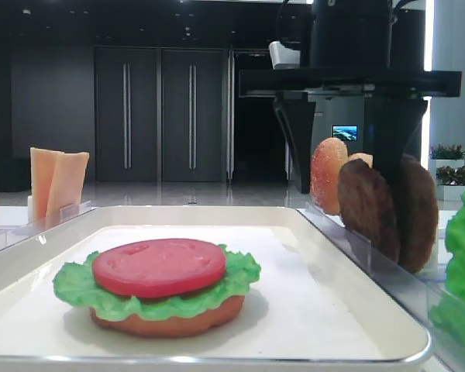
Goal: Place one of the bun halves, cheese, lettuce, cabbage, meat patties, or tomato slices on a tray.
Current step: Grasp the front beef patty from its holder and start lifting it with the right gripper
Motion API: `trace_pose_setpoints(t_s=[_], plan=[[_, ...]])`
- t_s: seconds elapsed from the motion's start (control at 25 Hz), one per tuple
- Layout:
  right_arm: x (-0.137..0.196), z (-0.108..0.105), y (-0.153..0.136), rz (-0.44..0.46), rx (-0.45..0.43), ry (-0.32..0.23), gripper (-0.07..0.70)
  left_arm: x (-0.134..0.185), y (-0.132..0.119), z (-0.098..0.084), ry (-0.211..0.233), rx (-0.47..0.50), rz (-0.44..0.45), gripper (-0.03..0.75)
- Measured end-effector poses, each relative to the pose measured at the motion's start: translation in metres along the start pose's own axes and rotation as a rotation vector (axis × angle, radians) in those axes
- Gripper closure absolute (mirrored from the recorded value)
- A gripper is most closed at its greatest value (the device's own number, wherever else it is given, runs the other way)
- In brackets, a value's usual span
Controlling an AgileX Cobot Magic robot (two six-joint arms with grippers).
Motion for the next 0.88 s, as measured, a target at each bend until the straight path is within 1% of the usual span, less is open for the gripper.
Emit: trace_pose_setpoints(t_s=[0.08, 0.2, 0.32, 0.44, 0.64, 0.68, 0.88], plan=[[0.0, 0.0, -0.005, 0.011, 0.008, 0.0, 0.16, 0.0, 0.0, 0.0, 0.0, 0.0, 0.0, 0.496], [-0.001, -0.003, -0.007, 0.006, 0.024, 0.016, 0.165, 0.0, 0.0, 0.0, 0.0, 0.0, 0.0, 0.496], [-0.004, -0.007, -0.007, -0.01, 0.05, 0.031, 0.195, 0.0, 0.0, 0.0, 0.0, 0.0, 0.0, 0.496], [-0.007, -0.011, -0.006, -0.025, 0.07, 0.044, 0.266, 0.0, 0.0, 0.0, 0.0, 0.0, 0.0, 0.496], [-0.009, -0.014, -0.006, -0.035, 0.09, 0.055, 0.459, 0.0, 0.0, 0.0, 0.0, 0.0, 0.0, 0.496], [-0.009, -0.015, -0.006, -0.035, 0.095, 0.057, 0.485, 0.0, 0.0, 0.0, 0.0, 0.0, 0.0, 0.496], [-0.006, -0.019, -0.006, -0.019, 0.116, 0.075, 0.489, 0.0, 0.0, 0.0, 0.0, 0.0, 0.0, 0.496]])
Point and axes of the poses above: a point on each arm's last joint axis where the gripper is mounted, y pointing back along that axis away from the gripper, z along the wrist's bending axis when the last joint is at zero, x = y × z, the point moved 9 cm from there along -y, pointing out along that axis toward the gripper, and after that the axes turned 5 degrees about -y, right-handed, at the moved point
